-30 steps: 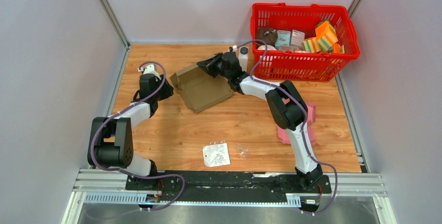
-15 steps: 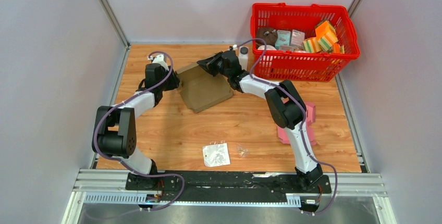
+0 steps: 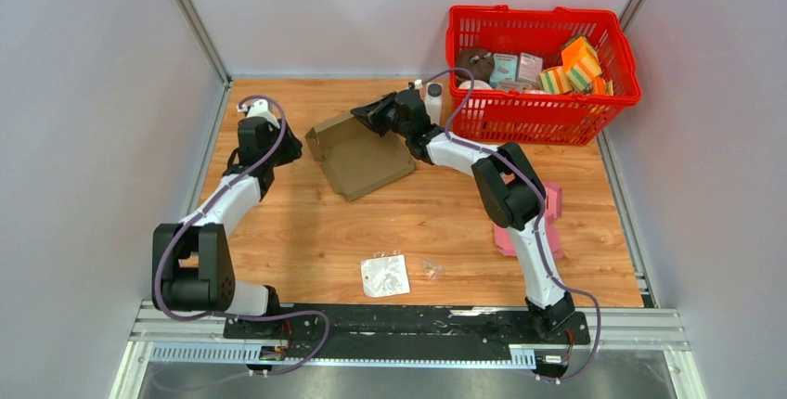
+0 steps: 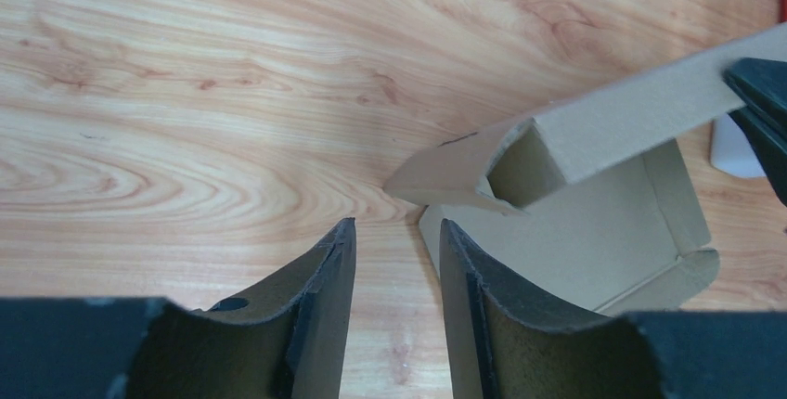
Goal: Fold the paper box
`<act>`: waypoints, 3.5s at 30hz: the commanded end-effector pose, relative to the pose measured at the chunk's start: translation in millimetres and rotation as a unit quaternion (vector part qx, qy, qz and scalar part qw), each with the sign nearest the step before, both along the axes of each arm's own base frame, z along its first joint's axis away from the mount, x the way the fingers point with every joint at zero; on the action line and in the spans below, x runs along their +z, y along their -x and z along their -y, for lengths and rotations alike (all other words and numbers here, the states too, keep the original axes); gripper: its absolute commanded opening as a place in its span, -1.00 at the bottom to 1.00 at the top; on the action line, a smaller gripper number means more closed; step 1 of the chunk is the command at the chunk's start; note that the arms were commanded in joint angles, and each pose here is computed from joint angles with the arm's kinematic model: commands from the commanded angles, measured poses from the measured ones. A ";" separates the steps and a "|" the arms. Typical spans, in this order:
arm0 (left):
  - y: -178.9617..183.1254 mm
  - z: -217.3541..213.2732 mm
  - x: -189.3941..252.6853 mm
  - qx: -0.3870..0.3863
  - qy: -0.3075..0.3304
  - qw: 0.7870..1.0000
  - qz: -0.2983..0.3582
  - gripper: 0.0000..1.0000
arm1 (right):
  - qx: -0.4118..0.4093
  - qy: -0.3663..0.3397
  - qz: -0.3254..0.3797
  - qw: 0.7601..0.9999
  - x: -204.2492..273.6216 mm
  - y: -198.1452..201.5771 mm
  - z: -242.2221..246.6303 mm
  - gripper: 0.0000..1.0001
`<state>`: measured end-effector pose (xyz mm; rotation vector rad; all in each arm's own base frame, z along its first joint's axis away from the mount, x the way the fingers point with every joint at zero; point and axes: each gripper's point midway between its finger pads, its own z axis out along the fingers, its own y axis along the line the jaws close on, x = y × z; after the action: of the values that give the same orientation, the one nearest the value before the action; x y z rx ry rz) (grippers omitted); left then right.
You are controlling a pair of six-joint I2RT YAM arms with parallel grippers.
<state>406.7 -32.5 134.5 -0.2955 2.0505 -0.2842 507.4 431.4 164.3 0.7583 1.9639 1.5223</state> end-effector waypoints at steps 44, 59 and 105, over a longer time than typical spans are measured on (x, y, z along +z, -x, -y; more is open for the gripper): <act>-45.6 81.2 -16.7 -0.098 0.099 0.990 -0.026 -0.36 | -0.018 -0.030 -0.033 0.999 -0.8 5.4 2.3 -1.00; 2.4 62.0 -3.0 -0.081 0.030 0.996 0.003 -0.10 | -0.011 -0.030 -0.008 0.999 4.9 14.4 8.2 -1.00; -15.1 57.3 -18.0 0.042 -0.058 0.997 0.021 -0.26 | 0.006 -0.082 0.009 0.997 21.4 22.4 11.0 -1.00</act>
<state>397.6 -101.2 97.4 -0.2129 2.0872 -0.2152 476.2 426.7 161.6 0.7266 1.8984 1.6728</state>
